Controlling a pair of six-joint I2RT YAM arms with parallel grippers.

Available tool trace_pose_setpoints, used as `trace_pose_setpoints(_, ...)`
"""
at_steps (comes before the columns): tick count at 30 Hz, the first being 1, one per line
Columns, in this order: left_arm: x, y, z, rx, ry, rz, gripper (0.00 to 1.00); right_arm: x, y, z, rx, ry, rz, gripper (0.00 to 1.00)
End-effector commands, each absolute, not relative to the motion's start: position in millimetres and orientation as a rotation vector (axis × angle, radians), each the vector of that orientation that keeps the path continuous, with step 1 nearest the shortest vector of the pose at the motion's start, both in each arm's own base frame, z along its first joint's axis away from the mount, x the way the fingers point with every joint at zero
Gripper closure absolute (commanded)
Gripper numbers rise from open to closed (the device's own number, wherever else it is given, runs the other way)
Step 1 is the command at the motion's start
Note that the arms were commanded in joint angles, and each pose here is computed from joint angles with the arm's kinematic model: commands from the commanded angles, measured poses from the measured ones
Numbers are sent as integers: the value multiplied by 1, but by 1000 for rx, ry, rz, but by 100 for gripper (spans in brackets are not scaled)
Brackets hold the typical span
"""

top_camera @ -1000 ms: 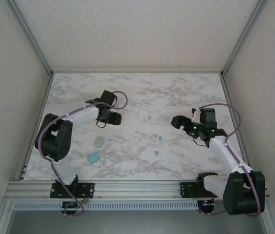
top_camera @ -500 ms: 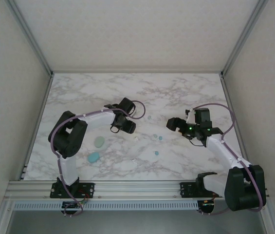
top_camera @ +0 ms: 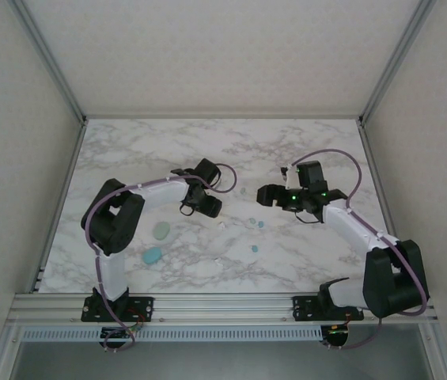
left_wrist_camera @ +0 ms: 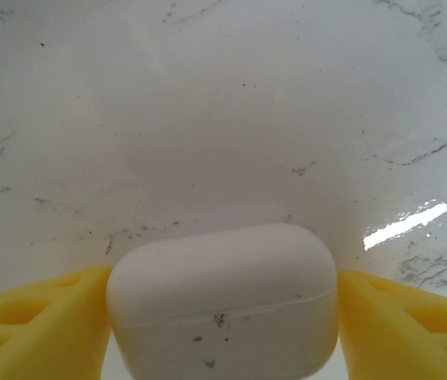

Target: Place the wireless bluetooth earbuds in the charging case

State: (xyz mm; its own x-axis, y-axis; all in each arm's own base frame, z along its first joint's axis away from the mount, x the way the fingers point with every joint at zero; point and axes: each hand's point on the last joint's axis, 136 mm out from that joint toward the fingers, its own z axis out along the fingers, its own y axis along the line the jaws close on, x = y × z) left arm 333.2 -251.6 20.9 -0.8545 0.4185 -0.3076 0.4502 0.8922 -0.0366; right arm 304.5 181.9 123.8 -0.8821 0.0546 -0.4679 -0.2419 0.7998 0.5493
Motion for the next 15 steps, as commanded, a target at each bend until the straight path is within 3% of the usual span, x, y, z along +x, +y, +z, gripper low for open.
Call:
trace_pose_setpoints(1, 340, -250, 54, 559, 2704, -231, 27, 318, 191, 133, -304, 2467, 769, 17)
trace_pose_setpoints(9, 361, -198, 141, 170, 2381, -413, 8, 323, 246, 125, -878, 2293, 602, 21)
trace_pose_setpoints(15, 365, -142, 183, -50, 2206, -403, 0, 323, 281, 111, -1277, 2164, 480, 29)
